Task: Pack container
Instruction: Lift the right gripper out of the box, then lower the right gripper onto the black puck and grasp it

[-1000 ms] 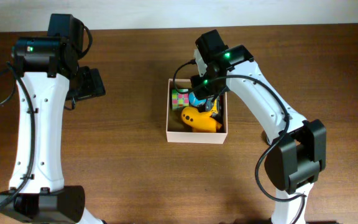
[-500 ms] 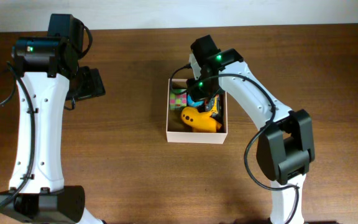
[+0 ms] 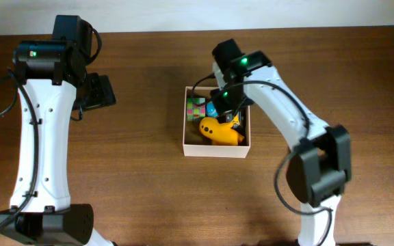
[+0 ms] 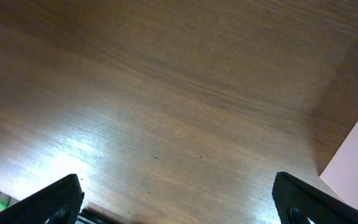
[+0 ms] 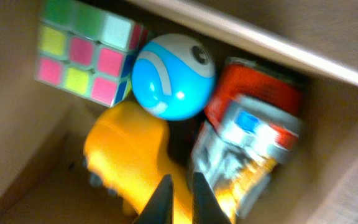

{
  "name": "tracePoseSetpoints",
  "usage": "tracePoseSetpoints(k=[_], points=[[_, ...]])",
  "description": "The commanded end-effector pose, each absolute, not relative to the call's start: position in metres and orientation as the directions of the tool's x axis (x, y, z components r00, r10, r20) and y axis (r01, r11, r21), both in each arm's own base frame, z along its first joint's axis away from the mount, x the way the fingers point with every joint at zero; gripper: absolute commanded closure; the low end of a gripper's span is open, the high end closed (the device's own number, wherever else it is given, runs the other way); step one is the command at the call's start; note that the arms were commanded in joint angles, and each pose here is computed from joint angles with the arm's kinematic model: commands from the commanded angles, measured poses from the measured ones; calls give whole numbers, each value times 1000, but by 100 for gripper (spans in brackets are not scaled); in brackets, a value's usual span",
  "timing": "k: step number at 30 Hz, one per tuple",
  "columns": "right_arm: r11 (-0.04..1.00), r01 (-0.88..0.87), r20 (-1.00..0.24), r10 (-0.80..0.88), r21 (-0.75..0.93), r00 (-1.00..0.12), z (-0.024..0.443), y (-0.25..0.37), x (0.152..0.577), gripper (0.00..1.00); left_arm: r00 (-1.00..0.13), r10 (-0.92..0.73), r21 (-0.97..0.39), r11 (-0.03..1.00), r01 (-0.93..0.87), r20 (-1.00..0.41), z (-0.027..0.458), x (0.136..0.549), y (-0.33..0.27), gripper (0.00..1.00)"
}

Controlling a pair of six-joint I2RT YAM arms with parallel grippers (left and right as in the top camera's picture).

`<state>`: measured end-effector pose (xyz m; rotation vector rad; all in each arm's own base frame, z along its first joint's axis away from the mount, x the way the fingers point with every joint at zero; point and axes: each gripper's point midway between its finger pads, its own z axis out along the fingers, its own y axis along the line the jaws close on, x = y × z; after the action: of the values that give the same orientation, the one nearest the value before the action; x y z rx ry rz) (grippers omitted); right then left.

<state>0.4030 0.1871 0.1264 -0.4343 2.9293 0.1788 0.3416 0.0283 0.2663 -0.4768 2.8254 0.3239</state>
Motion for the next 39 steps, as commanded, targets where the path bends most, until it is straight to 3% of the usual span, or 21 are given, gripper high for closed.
tracePoseSetpoints(k=[1, 7, 13, 19, 25, 31, 39], points=[[953, -299, -461, -244, 48, -853, 251, 169, 402, 82, -906, -283, 162, 925, -344, -314, 276, 340, 29, 1], [984, -177, -596, -137, 10, -791, 341, 102, 355, 59, -906, -283, 162, 925, -344, -314, 276, 340, 29, 1], [993, 112, -517, 109, 25, -849, 340, 9, 317, 48, -906, -283, 162, 925, -344, -314, 276, 340, 29, 1], [957, 285, -363, 287, 60, -887, 287, -41, 309, 36, -906, -283, 162, 925, -344, -314, 276, 340, 29, 1], [932, 351, -199, 362, 90, -911, 193, -53, 303, 24, -906, -283, 162, 925, -344, -314, 276, 340, 29, 1], [930, 353, -113, 364, 106, -924, 116, -46, 293, 21, -906, -283, 162, 925, -344, -314, 276, 340, 29, 1], [926, 358, -62, 367, 118, -928, 46, -40, 286, 22, -906, -283, 162, 925, -344, -314, 276, 340, 29, 1]])
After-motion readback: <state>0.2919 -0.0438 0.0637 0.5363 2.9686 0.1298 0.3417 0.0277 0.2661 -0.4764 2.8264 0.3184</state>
